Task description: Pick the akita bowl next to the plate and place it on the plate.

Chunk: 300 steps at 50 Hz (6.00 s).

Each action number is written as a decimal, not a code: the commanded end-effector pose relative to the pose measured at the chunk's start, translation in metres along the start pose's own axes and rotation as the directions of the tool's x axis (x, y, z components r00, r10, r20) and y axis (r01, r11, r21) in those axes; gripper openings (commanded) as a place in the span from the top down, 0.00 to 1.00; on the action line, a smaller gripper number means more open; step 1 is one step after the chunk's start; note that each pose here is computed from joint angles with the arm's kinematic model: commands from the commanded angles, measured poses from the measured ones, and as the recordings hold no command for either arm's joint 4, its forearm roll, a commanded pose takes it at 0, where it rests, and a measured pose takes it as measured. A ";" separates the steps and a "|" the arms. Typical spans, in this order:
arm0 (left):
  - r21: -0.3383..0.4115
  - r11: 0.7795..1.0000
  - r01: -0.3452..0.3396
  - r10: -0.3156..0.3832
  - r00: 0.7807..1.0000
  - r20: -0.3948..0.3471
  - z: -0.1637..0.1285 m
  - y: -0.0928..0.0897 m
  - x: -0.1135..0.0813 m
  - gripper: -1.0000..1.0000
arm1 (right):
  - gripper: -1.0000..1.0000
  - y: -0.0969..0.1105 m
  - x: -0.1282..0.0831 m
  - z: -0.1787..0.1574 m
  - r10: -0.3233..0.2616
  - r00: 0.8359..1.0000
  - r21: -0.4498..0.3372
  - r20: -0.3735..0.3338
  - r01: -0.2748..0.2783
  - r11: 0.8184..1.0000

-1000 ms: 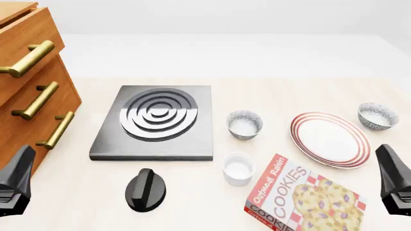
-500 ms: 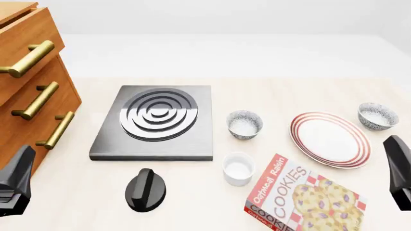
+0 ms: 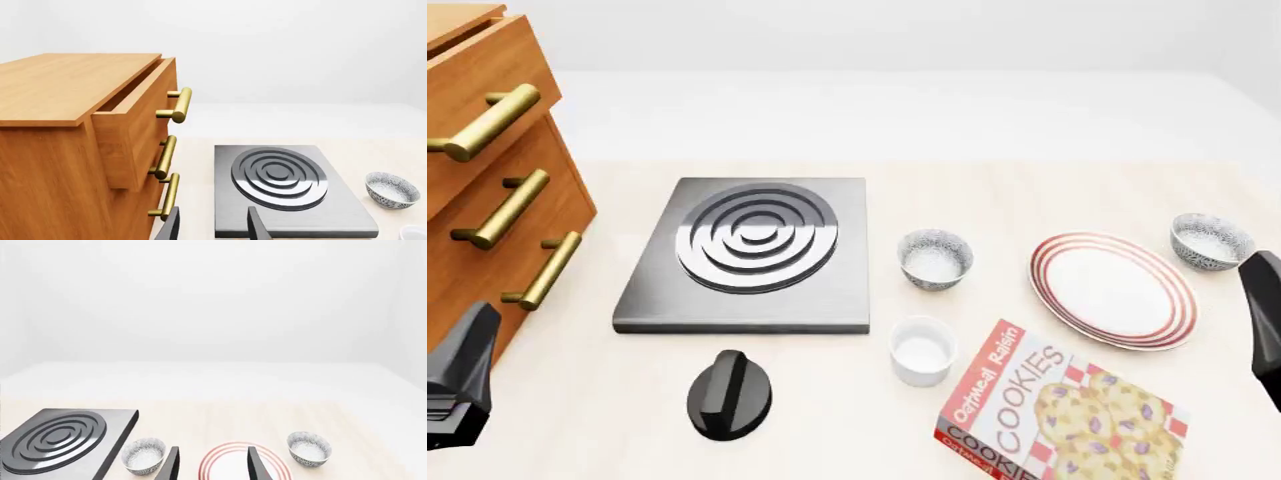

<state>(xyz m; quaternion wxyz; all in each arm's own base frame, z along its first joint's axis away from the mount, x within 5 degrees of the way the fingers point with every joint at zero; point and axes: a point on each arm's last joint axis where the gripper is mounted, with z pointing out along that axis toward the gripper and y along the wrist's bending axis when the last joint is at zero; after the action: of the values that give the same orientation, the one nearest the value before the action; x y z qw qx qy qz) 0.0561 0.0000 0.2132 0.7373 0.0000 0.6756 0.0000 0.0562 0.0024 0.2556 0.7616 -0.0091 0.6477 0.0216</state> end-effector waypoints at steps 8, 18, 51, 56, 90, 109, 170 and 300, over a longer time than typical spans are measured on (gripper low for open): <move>0.000 1.000 0.000 0.000 1.000 0.000 0.000 0.000 0.000 0.00 | 0.00 0.001 -0.009 0.010 0.017 1.000 -0.012 0.005 -0.017 1.000; 0.000 1.000 0.000 0.000 1.000 0.000 0.000 0.000 0.000 0.00 | 0.00 0.001 -0.011 0.021 0.015 1.000 -0.006 0.004 -0.015 1.000; 0.000 1.000 0.000 0.000 1.000 0.000 0.000 0.000 0.000 0.00 | 0.00 0.000 -0.017 0.057 0.009 1.000 0.004 0.003 -0.009 1.000; 0.000 1.000 0.000 0.000 1.000 0.000 0.000 0.000 0.000 0.00 | 0.00 -0.001 -0.014 0.062 0.005 1.000 0.011 -0.002 -0.005 1.000; 0.000 1.000 0.000 0.000 1.000 0.000 0.000 0.000 0.000 0.00 | 0.00 -0.004 0.000 0.097 -0.030 0.999 0.027 -0.026 0.030 0.999; 0.000 1.000 0.000 0.000 1.000 0.000 0.000 0.000 0.000 0.00 | 0.00 -0.003 0.001 0.107 -0.060 0.998 0.016 -0.027 0.060 0.998; 0.000 1.000 0.000 0.000 1.000 0.000 0.000 0.000 0.000 0.00 | 0.00 -0.021 0.026 0.179 -0.125 0.975 0.063 -0.184 0.139 0.988; 0.000 1.000 0.000 0.000 1.000 0.000 0.000 0.000 0.000 0.00 | 0.00 -0.117 0.044 0.230 0.044 0.956 0.367 -0.290 0.069 0.928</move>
<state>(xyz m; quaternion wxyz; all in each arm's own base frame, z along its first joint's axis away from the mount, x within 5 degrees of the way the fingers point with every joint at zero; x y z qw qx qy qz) 0.0561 0.0000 0.2132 0.7373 0.0000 0.6756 0.0000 0.2918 -0.0983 0.2474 0.6471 0.1215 0.7451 -0.1066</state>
